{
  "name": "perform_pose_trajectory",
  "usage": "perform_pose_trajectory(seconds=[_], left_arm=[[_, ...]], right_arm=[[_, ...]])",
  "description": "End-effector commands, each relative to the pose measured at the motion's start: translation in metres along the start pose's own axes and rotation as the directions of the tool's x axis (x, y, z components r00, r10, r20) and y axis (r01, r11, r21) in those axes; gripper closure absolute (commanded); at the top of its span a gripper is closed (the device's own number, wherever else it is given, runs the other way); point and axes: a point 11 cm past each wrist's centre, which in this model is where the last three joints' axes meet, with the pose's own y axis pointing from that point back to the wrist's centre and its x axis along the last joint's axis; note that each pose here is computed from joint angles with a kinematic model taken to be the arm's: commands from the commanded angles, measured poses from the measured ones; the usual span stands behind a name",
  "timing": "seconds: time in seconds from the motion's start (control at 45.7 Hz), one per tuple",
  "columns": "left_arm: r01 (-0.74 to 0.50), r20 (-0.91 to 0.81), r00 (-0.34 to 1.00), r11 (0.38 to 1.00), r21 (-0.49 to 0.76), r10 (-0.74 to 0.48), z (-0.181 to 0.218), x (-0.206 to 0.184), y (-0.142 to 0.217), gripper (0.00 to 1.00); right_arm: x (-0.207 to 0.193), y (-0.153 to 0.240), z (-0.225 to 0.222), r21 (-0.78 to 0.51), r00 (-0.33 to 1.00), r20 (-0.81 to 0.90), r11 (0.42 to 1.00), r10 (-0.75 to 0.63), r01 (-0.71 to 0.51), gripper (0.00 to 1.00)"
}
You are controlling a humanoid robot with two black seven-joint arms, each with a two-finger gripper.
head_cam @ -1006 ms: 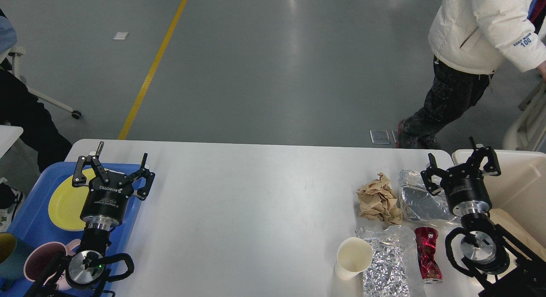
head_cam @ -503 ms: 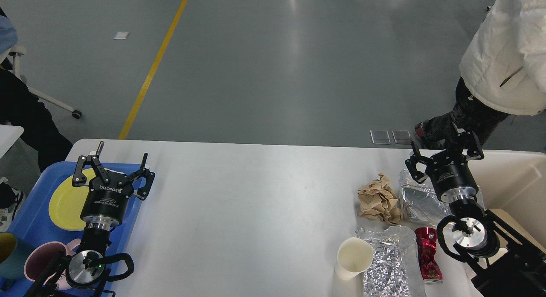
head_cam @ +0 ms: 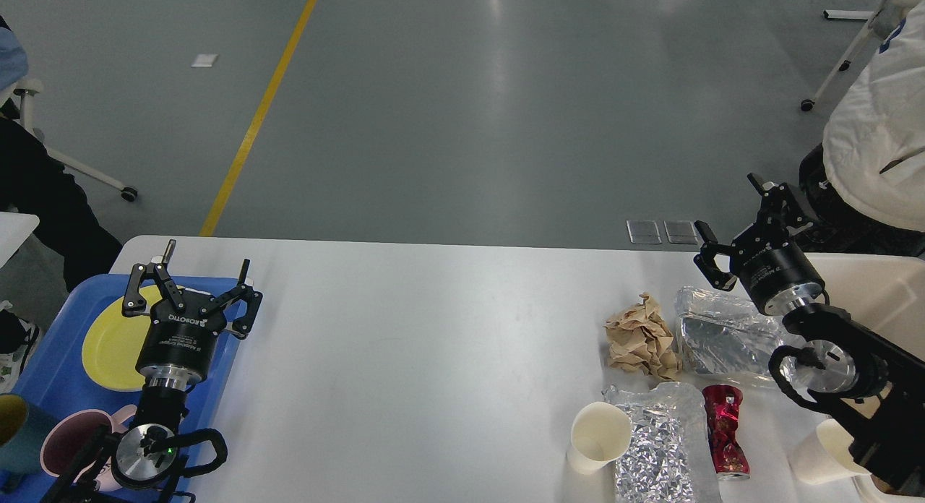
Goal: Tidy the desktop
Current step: 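Raise the right gripper and swing it over the crumpled paper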
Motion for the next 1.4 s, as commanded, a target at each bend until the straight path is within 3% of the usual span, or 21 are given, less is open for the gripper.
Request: perform_pose_trajectory(seconds=[0.0, 0.175, 0.328, 0.416, 0.612, 0.722, 0.853, 0.962, 1.137, 1.378], left_arm=[[-0.001, 0.001, 1.0, 1.0, 0.002, 0.001, 0.0, 0.0, 0.0, 0.04], [0.001, 0.001, 1.0, 1.0, 0.002, -0.001, 0.0, 0.0, 0.0, 0.04], [0.001, 0.0, 1.0, 1.0, 0.001, -0.001, 0.0, 0.0, 0.0, 0.04], [0.002, 0.001, 1.0, 1.0, 0.0, -0.002, 0.0, 0.0, 0.0, 0.04], [-0.001, 0.001, 1.0, 1.0, 0.002, 0.001, 0.0, 0.0, 0.0, 0.04], [-0.001, 0.0, 1.0, 1.0, 0.0, 0.001, 0.0, 0.0, 0.0, 0.04], [-0.001, 0.0, 1.0, 1.0, 0.001, 0.001, 0.0, 0.0, 0.0, 0.04], [0.001, 0.0, 1.0, 1.0, -0.001, -0.001, 0.0, 0.0, 0.0, 0.04], [0.001, 0.0, 1.0, 1.0, -0.001, -0.001, 0.0, 0.0, 0.0, 0.04], [0.001, 0.001, 1.0, 1.0, 0.002, -0.001, 0.0, 0.0, 0.0, 0.04]], right_arm=[[-0.003, -0.007, -0.013, -0.126, 0.97, -0.224, 0.99, -0.095, 0.068, 0.0], [-0.009, -0.021, -0.039, -0.325, 0.811, -0.518, 0.94, -0.272, 0.107, 0.0], [-0.015, -0.027, -0.062, -0.533, 0.536, -0.702, 0.845, -0.469, 0.042, 0.0], [-0.034, -0.033, -0.063, -0.652, 0.413, -0.682, 0.758, -0.604, 0.031, 0.0], [-0.095, -0.036, -0.091, -0.875, 0.244, -0.471, 0.484, -0.848, -0.007, 0.0], [-0.123, -0.032, -0.101, -0.913, 0.183, -0.408, 0.4, -0.894, -0.081, 0.0], [-0.144, -0.006, -0.124, -0.906, 0.15, -0.357, 0.303, -0.922, -0.294, 0.0], [-0.16, 0.015, -0.139, -0.882, 0.166, -0.345, 0.259, -0.924, -0.395, 0.0], [-0.2, 0.054, -0.17, -0.87, 0.14, -0.346, 0.261, -0.928, -0.418, 0.0], [-0.2, 0.094, -0.149, -0.911, 0.228, -0.258, 0.158, -0.939, -0.382, 0.01]])
